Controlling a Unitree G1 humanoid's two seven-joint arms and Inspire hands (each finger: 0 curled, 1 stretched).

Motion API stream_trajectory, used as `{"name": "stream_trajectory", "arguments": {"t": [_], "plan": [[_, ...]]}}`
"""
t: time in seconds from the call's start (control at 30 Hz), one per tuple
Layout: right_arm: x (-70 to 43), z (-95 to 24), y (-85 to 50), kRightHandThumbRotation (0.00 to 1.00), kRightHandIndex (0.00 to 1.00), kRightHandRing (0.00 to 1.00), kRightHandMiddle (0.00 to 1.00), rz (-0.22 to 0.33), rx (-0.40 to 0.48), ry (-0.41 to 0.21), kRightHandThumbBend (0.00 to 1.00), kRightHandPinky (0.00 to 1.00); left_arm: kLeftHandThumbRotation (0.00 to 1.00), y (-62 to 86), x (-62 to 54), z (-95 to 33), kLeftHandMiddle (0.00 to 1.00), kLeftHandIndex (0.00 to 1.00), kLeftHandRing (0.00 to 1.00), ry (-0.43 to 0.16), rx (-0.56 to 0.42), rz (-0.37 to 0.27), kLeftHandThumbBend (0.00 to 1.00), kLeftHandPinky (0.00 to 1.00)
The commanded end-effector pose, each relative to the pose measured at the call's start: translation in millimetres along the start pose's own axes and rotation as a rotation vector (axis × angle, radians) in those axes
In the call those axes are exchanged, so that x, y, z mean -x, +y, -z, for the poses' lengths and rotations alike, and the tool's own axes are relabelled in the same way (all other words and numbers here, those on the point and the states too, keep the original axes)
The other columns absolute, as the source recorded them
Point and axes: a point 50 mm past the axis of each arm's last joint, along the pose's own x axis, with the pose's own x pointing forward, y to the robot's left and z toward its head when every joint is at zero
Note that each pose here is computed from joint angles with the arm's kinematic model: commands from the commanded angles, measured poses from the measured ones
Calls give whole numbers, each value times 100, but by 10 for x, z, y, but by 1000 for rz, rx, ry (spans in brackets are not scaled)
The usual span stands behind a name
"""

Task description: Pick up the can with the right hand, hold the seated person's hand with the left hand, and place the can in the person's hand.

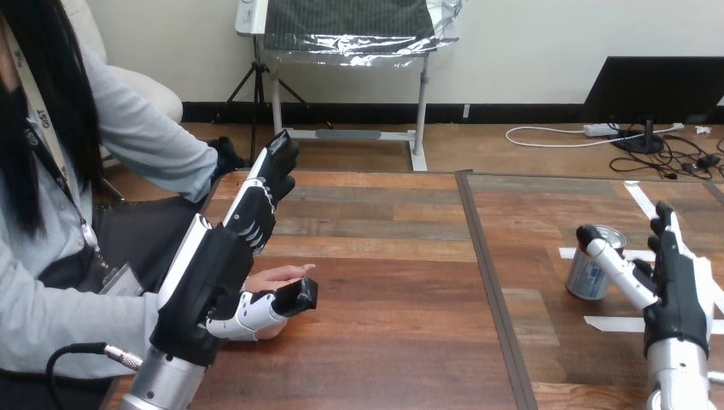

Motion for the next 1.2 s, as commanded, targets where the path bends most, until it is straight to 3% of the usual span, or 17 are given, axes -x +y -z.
{"name": "stream_trajectory", "arguments": {"t": [0.0, 0.33, 0.47, 1.17], "plan": [[-201, -292, 27, 53, 100, 99, 99, 6, 4, -73, 100, 90, 63, 105, -192, -103, 100, 100, 100, -86, -35, -12, 100, 97], [-192, -240, 55, 50, 100, 98, 98, -5, 23, -32, 100, 89, 62, 108, -165, -102, 100, 100, 100, -80, -30, -17, 100, 97], [-182, -198, 113, 52, 100, 97, 98, -40, 56, 3, 100, 89, 62, 109, -138, -106, 100, 100, 100, -73, -35, -20, 100, 98], [-186, -185, 124, 54, 100, 98, 98, -52, 70, 22, 100, 93, 62, 91, -126, -103, 100, 100, 100, -75, -31, -20, 100, 98]]}}
